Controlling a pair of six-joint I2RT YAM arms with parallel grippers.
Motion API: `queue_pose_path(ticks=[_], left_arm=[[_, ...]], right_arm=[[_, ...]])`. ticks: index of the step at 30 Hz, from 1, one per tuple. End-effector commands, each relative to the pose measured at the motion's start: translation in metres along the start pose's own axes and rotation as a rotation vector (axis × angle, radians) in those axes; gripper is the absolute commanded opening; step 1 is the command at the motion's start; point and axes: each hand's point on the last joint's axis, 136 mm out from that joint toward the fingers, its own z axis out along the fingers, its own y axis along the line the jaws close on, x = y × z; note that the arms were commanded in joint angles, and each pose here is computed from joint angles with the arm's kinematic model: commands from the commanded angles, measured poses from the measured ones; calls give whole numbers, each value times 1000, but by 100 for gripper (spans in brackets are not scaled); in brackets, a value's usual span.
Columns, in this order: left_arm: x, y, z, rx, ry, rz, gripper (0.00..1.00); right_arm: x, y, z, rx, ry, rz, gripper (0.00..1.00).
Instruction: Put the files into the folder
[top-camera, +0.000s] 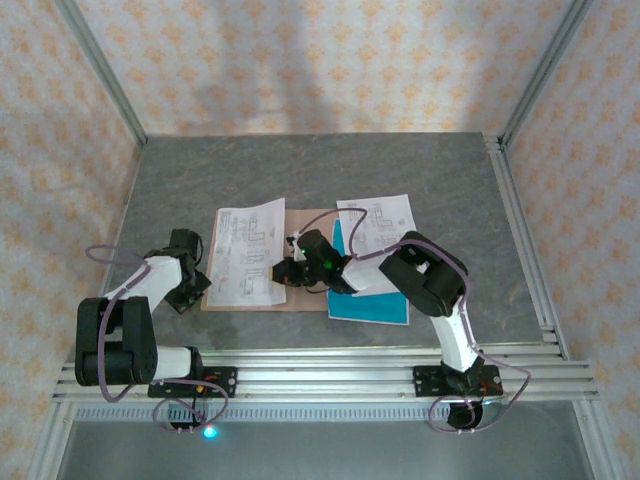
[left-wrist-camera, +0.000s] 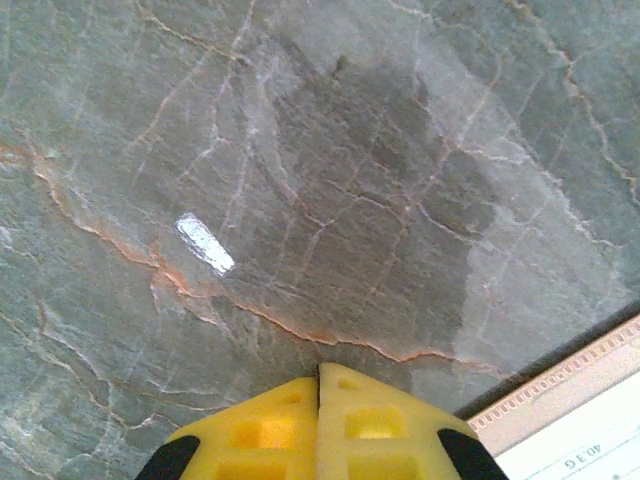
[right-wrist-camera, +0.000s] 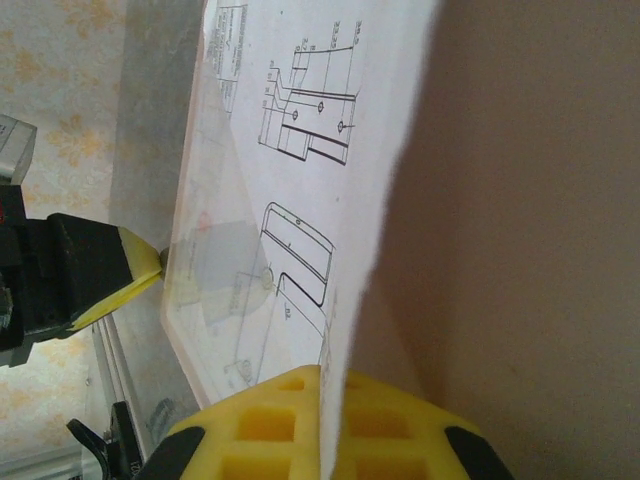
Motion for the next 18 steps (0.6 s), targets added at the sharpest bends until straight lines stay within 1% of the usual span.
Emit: queue_pose_path(ticks=[1,18], left_arm=[[23,-28,13,118,101,9,0],[26,-32,13,127,97,17,0]], right_arm=[[-5,11,6,-22,-11,-27,0],[2,12,10,-2,2,-12,0]])
